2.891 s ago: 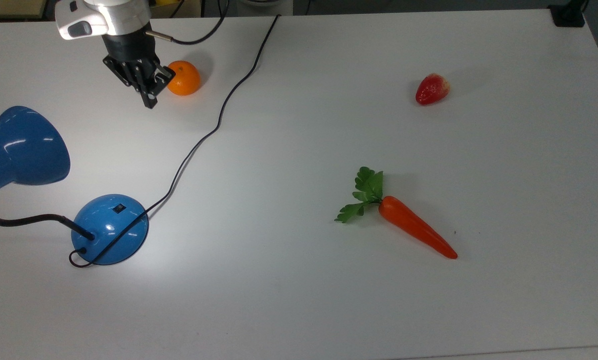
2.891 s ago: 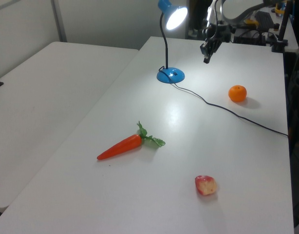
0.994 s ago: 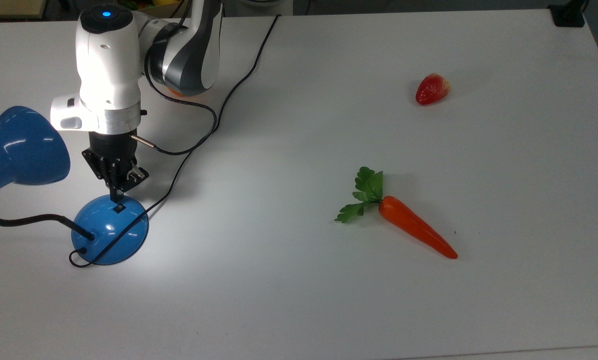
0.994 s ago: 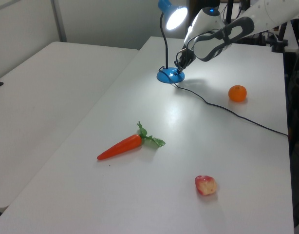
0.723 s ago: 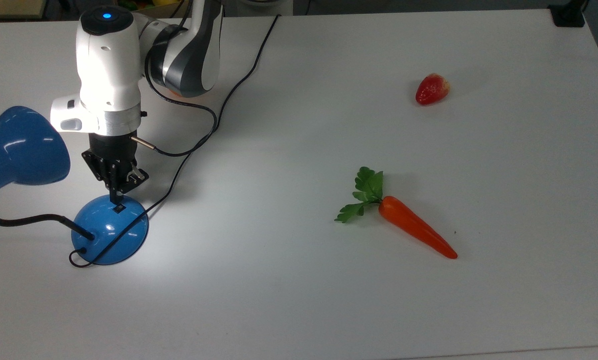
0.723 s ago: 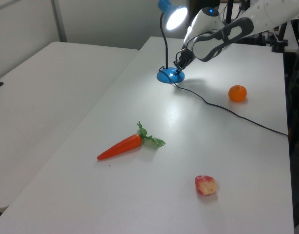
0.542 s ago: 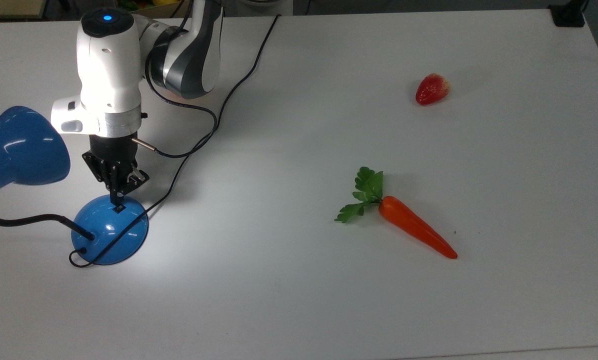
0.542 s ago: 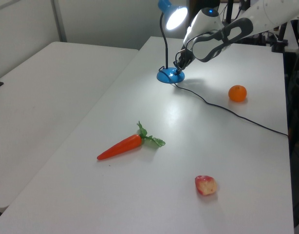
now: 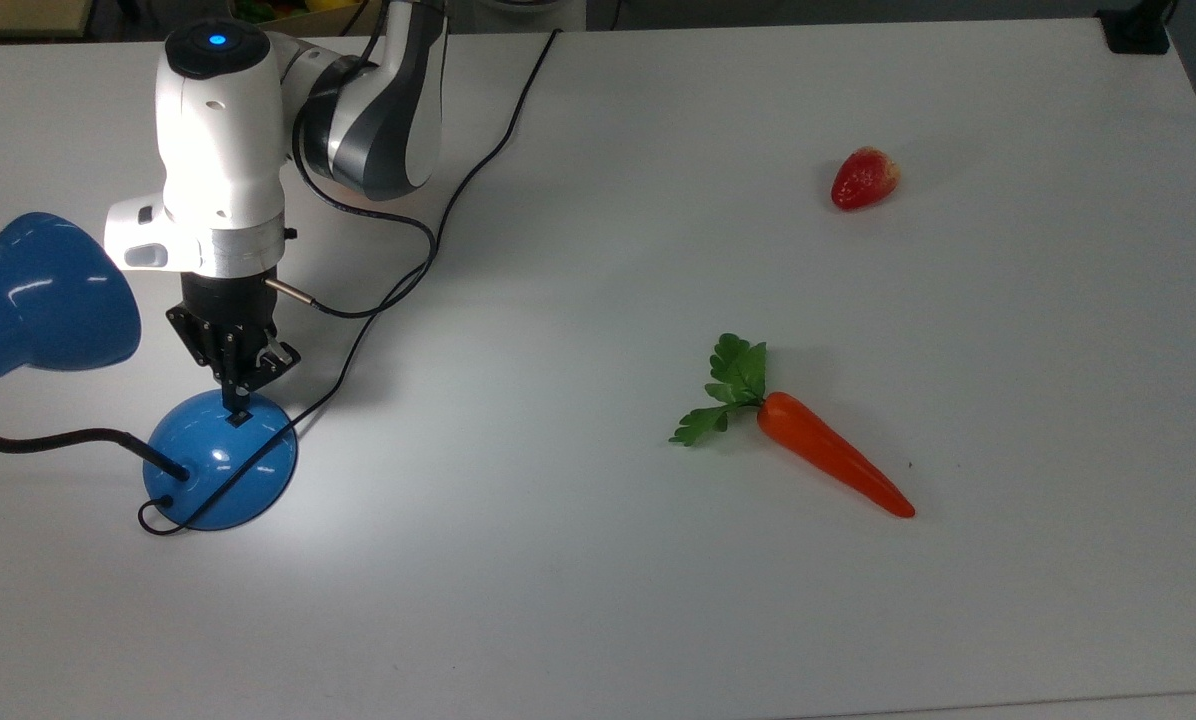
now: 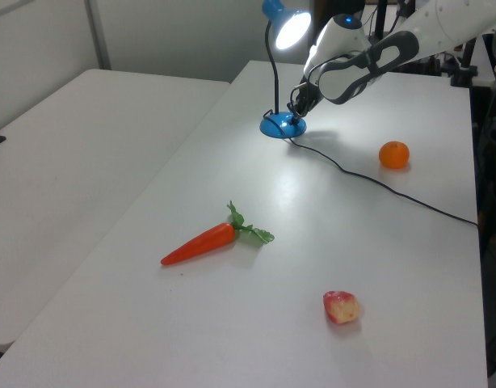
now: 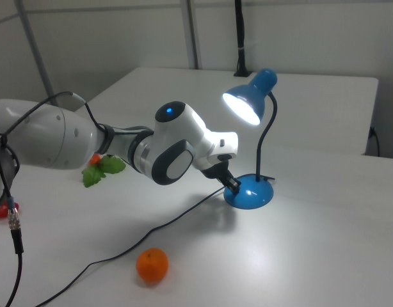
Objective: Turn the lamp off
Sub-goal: 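Press the switch on the lamp base with the gripper fingertips, then lift the gripper up off the lamp base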
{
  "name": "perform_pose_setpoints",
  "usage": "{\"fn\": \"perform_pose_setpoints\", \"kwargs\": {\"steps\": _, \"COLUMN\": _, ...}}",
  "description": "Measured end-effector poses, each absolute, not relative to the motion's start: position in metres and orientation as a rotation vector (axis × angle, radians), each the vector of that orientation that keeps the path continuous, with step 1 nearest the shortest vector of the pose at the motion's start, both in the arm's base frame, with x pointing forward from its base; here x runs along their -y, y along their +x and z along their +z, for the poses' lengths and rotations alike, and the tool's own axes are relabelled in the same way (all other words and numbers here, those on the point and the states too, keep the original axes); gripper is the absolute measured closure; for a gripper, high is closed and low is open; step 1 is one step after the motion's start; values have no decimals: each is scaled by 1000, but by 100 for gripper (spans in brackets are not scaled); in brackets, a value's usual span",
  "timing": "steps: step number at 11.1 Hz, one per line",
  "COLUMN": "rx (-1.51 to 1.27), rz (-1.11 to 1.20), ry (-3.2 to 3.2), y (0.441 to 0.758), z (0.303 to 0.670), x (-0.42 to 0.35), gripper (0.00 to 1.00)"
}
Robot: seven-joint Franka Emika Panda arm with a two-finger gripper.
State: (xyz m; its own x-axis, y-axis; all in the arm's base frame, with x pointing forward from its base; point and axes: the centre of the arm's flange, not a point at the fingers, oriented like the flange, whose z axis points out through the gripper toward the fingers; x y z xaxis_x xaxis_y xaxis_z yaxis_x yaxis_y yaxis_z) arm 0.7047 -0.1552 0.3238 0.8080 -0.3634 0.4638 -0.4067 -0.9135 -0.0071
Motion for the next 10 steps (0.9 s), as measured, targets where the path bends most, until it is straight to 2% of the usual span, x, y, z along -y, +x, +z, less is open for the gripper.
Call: {"fn": "perform_pose_setpoints", "kwargs": {"steps": 10, "rx": 601, "rz": 711, "ry": 2913, "y": 707, "z": 320, "x": 145, "gripper": 99}}
